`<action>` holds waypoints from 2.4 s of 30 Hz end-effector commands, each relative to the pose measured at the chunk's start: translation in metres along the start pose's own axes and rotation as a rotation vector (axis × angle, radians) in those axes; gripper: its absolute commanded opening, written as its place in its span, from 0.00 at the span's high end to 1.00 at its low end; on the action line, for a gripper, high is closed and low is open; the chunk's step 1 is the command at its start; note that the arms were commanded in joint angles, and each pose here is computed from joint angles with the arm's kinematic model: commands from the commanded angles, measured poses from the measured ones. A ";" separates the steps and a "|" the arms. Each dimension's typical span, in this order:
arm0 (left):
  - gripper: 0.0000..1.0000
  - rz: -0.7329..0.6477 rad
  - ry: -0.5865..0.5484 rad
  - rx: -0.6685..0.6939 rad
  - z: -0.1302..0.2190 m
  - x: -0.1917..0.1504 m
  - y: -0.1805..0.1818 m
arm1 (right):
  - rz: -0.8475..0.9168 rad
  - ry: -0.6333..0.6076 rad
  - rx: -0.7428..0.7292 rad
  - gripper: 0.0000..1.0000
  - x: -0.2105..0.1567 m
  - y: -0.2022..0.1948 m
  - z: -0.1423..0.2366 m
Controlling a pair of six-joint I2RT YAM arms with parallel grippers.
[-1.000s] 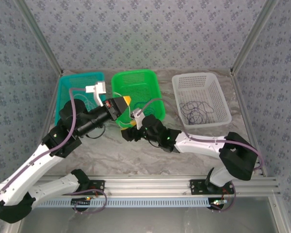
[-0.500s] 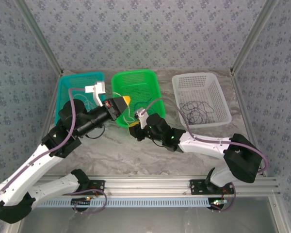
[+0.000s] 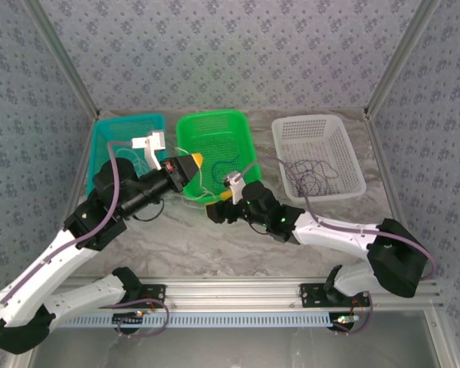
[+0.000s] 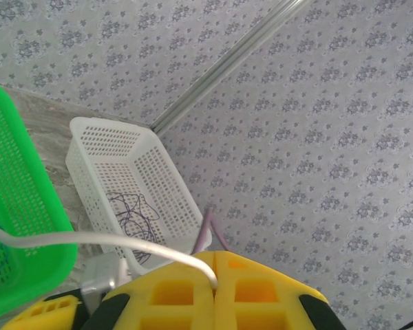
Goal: Untangle the cables
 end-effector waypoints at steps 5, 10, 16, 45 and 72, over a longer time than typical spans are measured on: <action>1.00 -0.019 -0.017 -0.058 0.007 0.008 -0.020 | -0.023 -0.016 -0.040 0.25 0.003 -0.010 0.024; 1.00 -0.020 -0.014 -0.061 0.006 0.008 -0.021 | -0.028 -0.037 -0.013 0.24 0.009 -0.006 0.028; 1.00 -0.019 -0.011 -0.056 0.003 0.007 -0.019 | -0.011 -0.036 0.017 0.23 0.015 0.002 0.022; 1.00 -0.037 -0.037 -0.069 0.010 0.013 -0.026 | -0.030 0.018 0.036 0.85 0.024 -0.004 -0.035; 1.00 -0.318 -0.208 0.153 0.067 0.052 -0.007 | -1.214 -0.034 0.039 1.00 -0.042 -0.073 -0.057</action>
Point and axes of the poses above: each hand's point on the last joint's axis, 136 mm out from that joint toward the fingers, its own z axis back along the fingers, its own y axis along the line the jaws close on, x = y × z, the point moved 2 cm from there along z, back along the fingers, and after that the axes turned 12 degrees about z, right-handed, at the moved point
